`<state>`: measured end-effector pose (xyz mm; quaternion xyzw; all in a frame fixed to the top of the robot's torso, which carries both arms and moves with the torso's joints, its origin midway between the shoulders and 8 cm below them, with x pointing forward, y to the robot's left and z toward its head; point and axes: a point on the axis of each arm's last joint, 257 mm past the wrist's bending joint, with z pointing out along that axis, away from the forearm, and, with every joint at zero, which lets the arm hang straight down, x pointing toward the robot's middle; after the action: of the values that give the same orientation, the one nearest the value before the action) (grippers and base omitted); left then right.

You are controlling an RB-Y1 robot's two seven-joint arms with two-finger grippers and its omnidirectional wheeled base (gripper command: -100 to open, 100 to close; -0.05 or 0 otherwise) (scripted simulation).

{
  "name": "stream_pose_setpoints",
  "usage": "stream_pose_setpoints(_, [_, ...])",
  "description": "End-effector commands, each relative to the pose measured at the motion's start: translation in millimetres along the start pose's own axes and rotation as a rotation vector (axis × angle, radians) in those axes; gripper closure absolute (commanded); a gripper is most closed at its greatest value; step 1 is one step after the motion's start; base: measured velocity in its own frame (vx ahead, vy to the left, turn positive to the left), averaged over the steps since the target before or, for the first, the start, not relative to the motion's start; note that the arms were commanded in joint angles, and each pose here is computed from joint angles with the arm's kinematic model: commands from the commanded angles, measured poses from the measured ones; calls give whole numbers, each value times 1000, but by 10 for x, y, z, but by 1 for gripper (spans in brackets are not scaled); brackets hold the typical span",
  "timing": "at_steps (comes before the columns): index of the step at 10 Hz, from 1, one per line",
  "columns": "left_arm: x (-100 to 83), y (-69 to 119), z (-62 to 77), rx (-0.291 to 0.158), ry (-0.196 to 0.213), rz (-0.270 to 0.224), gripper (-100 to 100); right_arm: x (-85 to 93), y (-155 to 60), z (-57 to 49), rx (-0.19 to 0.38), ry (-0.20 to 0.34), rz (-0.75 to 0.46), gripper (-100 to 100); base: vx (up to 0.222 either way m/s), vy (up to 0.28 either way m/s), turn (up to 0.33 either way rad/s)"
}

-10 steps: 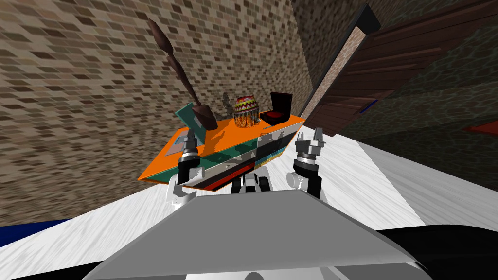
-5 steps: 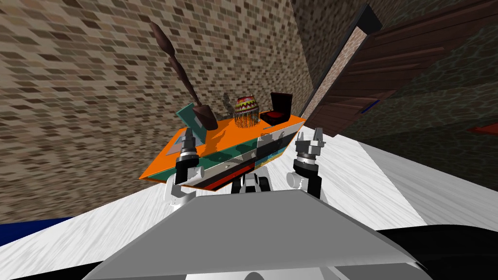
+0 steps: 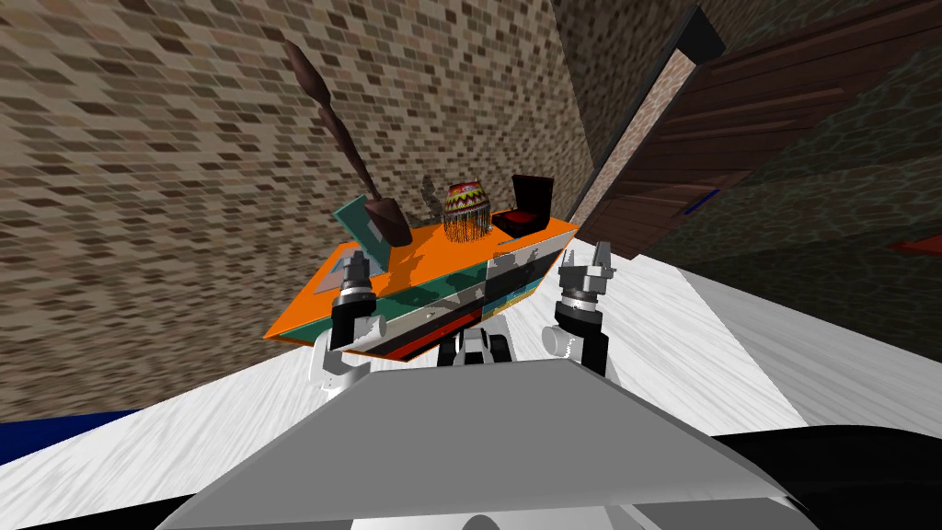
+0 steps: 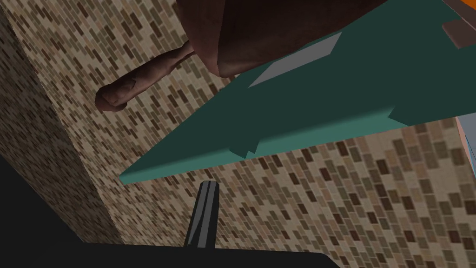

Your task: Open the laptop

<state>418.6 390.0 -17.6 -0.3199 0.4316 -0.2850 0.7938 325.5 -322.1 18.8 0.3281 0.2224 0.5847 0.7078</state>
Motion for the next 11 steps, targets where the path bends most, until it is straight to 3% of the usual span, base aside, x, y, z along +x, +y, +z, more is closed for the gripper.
stream_pose_setpoints(1, [68,81,-13,5,4,-4,100,0,0,0,0,0,0,0,0,0,0])
stream_pose_setpoints(3, [74,89,-23,4,5,-4,100,0,0,0,0,0,0,0,0,0,0])
stream_pose_setpoints(4, [40,75,13,9,17,21,-100,0,0,0,0,0,0,0,1,-2,-18])
stream_pose_setpoints(11, [-127,66,144,-34,41,79,-100,0,0,0,0,0,0,0,-1,-3,-19])
